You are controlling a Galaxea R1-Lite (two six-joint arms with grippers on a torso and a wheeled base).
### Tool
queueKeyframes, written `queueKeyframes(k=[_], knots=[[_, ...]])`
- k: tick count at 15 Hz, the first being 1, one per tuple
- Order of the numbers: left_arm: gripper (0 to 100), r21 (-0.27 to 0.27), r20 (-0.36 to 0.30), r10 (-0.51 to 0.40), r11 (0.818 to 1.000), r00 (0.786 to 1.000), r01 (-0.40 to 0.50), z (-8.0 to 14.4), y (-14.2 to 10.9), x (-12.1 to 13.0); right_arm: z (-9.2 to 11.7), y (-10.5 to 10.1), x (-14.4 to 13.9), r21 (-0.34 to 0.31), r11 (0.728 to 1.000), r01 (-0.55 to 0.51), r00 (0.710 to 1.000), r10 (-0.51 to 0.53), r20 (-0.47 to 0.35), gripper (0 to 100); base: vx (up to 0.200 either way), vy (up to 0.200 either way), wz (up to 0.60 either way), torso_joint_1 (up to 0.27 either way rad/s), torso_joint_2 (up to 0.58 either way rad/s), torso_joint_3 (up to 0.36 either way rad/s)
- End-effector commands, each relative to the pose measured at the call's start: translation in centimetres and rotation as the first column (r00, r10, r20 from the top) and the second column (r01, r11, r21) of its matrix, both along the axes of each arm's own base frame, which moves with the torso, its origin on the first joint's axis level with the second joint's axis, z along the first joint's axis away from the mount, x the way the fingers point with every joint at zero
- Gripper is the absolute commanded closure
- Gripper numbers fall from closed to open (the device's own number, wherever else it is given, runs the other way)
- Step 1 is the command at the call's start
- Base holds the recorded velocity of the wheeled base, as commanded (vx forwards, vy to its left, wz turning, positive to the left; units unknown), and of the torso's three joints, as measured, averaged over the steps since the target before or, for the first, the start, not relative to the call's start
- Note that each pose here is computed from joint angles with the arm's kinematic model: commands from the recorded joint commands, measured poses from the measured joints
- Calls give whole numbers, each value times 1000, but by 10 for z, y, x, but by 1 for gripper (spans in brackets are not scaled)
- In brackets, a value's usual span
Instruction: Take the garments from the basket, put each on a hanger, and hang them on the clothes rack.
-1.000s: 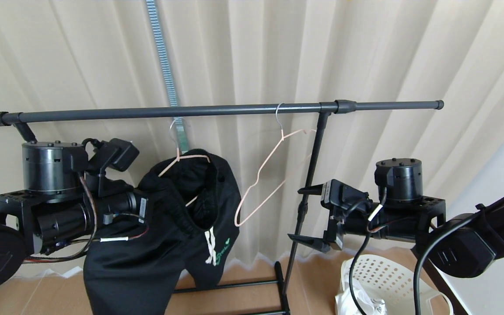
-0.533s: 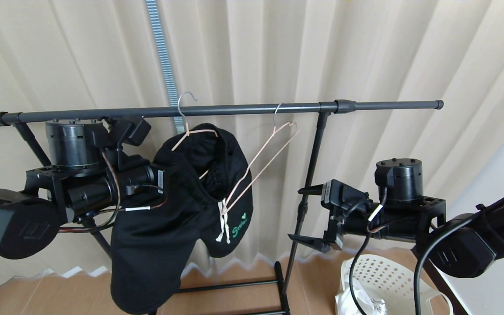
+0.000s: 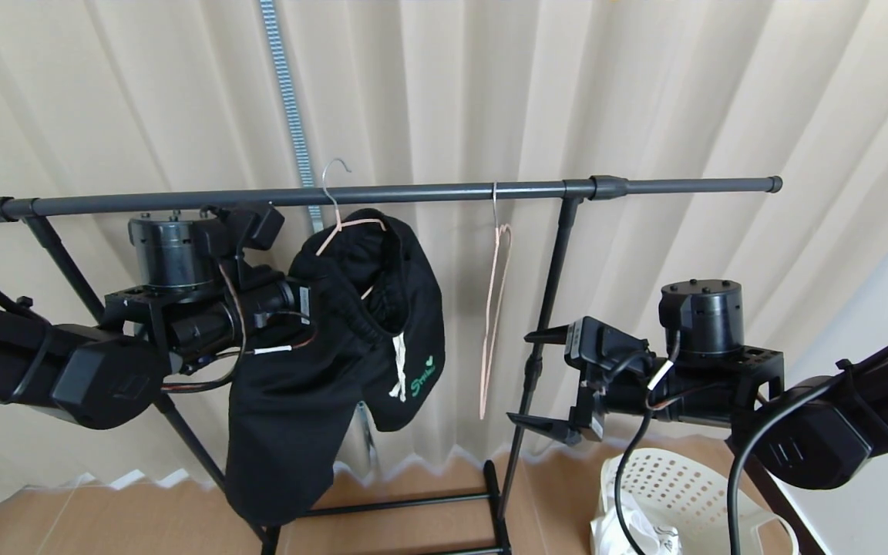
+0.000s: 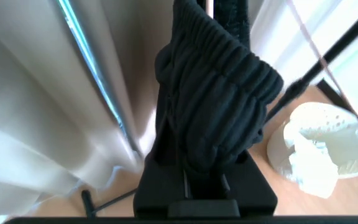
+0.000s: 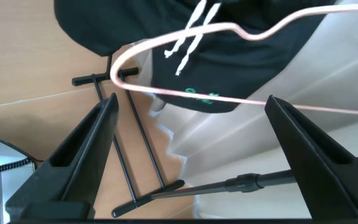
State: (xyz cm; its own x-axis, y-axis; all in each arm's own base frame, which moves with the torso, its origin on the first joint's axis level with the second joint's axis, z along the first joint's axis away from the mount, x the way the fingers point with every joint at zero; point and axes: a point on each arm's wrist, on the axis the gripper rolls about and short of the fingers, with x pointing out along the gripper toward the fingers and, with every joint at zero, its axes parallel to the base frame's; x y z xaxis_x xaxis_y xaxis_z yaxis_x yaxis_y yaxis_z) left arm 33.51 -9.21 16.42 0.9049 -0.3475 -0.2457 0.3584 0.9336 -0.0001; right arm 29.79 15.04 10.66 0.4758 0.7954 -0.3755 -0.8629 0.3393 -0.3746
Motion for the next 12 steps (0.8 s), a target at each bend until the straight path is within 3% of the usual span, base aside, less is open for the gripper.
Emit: queueKeyframes(k=[1, 3, 4, 8, 12], knots=[[100, 7, -27, 3, 1000, 1000, -3, -11, -1, 6, -2, 0, 1, -3, 1000, -1, 1000, 1, -6, 0, 0, 0, 0, 0, 0, 0], [100, 6, -34, 3, 1000, 999, -2, -13, -2, 5, -3, 0, 1, -3, 1000, -1, 1000, 1, -8, 0, 0, 0, 0, 0, 0, 0], [0, 4, -35, 4, 1000, 999, -4, -13, -1, 6, -3, 0, 1, -3, 1000, -1, 1000, 1, -8, 0, 0, 0, 0, 0, 0, 0], [0, 0, -40, 3, 1000, 999, -3, -13, -1, 3, -3, 0, 1, -3, 1000, -1, 1000, 1, -8, 0, 0, 0, 0, 0, 0, 0], [0, -11, 8, -3, 1000, 1000, 3, 9, 4, -23, 1, 0, 0, 3, 1000, -2, 1000, 2, 4, 0, 0, 0, 0, 0, 0, 0]])
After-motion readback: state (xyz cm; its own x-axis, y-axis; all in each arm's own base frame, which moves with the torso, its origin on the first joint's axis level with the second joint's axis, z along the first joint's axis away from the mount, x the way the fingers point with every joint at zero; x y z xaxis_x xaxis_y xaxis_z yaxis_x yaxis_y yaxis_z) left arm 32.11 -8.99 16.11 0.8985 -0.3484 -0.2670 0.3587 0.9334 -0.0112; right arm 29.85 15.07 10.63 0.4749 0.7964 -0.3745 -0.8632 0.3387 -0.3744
